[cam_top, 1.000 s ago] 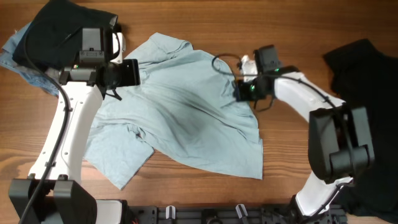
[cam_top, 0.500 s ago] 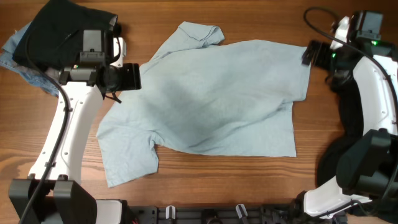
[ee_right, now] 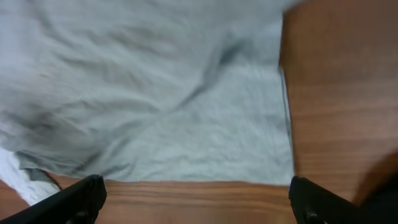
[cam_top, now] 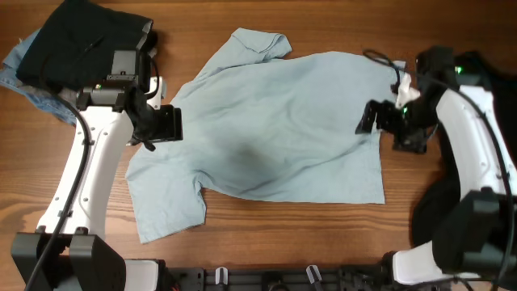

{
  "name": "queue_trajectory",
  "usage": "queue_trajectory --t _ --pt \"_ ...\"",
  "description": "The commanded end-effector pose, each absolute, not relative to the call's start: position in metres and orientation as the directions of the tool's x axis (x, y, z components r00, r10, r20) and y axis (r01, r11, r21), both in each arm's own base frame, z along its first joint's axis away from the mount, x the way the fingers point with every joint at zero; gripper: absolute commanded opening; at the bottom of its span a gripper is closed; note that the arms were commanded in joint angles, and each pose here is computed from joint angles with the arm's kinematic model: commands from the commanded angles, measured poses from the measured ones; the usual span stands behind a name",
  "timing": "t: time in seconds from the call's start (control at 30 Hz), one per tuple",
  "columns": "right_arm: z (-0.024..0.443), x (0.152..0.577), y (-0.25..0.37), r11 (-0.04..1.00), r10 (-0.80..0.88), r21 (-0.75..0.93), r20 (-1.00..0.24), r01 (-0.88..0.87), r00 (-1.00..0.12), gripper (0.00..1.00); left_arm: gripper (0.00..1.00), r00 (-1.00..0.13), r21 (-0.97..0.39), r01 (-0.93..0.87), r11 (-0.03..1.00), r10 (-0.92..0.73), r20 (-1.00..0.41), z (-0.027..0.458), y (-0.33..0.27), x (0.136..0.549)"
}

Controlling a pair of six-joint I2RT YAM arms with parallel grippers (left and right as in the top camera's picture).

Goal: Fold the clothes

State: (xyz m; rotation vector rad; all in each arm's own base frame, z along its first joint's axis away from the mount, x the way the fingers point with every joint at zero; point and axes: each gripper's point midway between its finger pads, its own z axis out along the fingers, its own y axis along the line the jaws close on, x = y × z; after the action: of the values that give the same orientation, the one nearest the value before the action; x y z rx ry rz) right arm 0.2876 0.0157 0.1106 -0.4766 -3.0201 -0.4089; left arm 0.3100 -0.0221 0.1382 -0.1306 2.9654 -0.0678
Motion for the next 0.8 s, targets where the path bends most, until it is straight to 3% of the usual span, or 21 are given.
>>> queue_trajectory --t 0.0,0.07,0.23,0.3,0.33,0.37,0.4,0.5,0.67,0.77 --pt "0.071 0.249 0.014 0.866 0.434 0.162 0.226 0.473 -0.872 0.93 0.75 -0.964 -0.092 -0.196 0.976 -0.210 -0.166 0.143 -0.025 0.309" --pt "0.038 0.213 0.018 0.843 0.473 0.109 0.318 0.527 -0.822 0.74 0.76 -0.966 -0.090 -0.200 0.976 -0.212 -0.146 0.142 -0.025 0.304" --pt "-0.004 0.179 0.021 0.785 0.562 0.056 0.356 0.617 -0.747 0.71 0.81 -0.962 -0.084 -0.231 0.969 -0.241 -0.129 0.142 -0.015 0.300" --pt "-0.009 0.186 0.019 0.775 0.577 0.073 0.326 0.628 -0.749 0.54 0.82 -0.956 -0.085 -0.252 0.964 -0.262 -0.129 0.142 -0.009 0.300" --pt "-0.011 0.191 0.018 0.773 0.580 0.084 0.307 0.628 -0.755 0.52 0.82 -0.955 -0.084 -0.257 0.963 -0.266 -0.128 0.141 -0.007 0.300" --pt "-0.013 0.199 0.016 0.774 0.582 0.101 0.276 0.626 -0.765 0.41 0.82 -0.955 -0.083 -0.259 0.962 -0.268 -0.124 0.141 -0.007 0.299" --pt "-0.013 0.207 0.011 0.771 0.593 0.101 0.245 0.629 -0.767 0.04 0.82 -0.956 -0.082 -0.260 0.962 -0.268 -0.118 0.141 -0.007 0.298" --pt "-0.001 0.213 -0.017 0.738 0.654 0.043 0.205 0.674 -0.729 0.04 0.82 -0.957 -0.080 -0.260 0.962 -0.268 -0.113 0.141 -0.007 0.296" --pt "0.071 0.195 -0.094 0.584 0.811 -0.065 0.093 0.809 -0.577 0.04 0.84 -0.956 -0.083 -0.259 0.962 -0.268 -0.121 0.141 -0.007 0.298" --pt "0.093 0.199 -0.103 0.609 0.793 0.004 -0.010 0.793 -0.609 0.04 0.84 -0.951 -0.102 -0.254 0.962 -0.268 -0.153 0.142 -0.009 0.307"
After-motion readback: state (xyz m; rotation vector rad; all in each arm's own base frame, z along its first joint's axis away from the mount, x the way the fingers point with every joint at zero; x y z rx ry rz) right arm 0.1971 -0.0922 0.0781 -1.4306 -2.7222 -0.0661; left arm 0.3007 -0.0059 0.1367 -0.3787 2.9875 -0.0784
